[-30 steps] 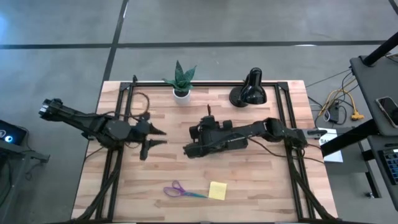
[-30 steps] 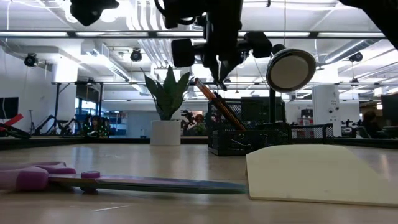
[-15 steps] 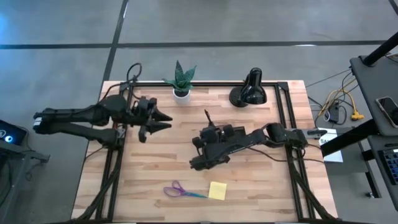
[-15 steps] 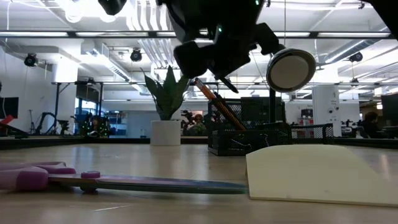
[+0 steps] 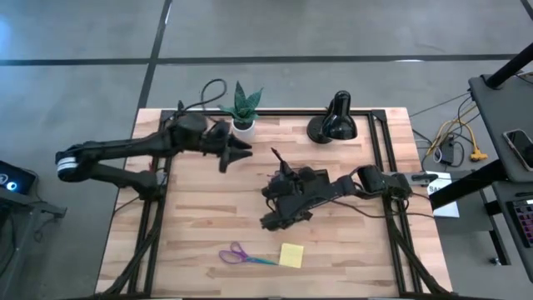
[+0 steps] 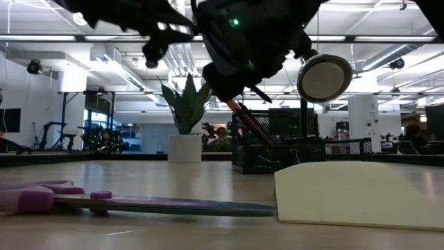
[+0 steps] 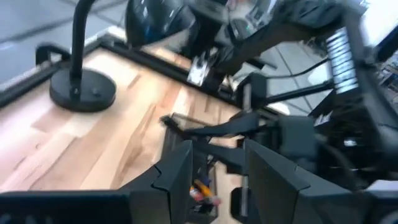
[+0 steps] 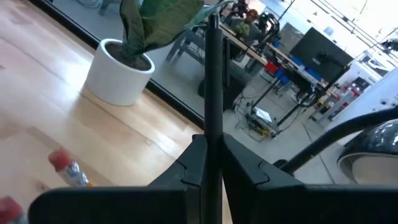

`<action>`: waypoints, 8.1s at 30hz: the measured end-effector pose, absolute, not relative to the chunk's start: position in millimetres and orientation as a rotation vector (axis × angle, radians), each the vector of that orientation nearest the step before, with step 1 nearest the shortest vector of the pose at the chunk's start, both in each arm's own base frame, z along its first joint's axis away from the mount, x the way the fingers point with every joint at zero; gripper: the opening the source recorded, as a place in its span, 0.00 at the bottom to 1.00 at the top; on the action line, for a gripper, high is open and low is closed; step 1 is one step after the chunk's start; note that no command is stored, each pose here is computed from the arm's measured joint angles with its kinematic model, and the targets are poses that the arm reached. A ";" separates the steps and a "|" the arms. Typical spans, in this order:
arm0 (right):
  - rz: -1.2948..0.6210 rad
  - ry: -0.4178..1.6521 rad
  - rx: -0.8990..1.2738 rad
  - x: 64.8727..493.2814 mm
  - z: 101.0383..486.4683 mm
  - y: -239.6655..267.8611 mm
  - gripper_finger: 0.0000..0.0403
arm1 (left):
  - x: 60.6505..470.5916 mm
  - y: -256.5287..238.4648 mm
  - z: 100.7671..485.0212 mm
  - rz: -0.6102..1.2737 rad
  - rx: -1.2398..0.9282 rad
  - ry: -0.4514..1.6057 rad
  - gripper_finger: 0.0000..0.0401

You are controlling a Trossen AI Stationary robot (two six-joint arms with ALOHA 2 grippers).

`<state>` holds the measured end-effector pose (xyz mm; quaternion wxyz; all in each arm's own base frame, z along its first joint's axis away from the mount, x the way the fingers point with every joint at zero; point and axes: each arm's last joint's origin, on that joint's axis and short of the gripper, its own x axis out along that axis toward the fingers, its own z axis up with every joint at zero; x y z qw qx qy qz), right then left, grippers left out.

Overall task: Pick and place office supplies into organizer
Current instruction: Put the black ballpen into the black desk organizer, then put the purple scissors into the black desk organizer

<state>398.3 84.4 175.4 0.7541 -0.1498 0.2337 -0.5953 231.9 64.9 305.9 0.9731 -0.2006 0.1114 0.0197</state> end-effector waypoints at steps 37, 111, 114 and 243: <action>-1.258 0.477 -0.419 383.8 143.1 90.1 0.07 | 322.9 108.3 267.9 -0.132 -0.002 0.429 0.54; -1.263 0.493 -0.360 385.8 135.0 90.7 0.07 | 342.8 108.2 249.3 -0.234 -0.025 0.494 0.04; -1.251 0.509 -0.382 385.1 135.1 93.4 0.09 | 343.1 108.4 250.3 -0.234 -0.024 0.493 0.04; -0.180 0.883 0.341 413.9 191.4 228.5 0.28 | 186.8 -66.6 234.8 -0.247 -0.236 0.978 0.45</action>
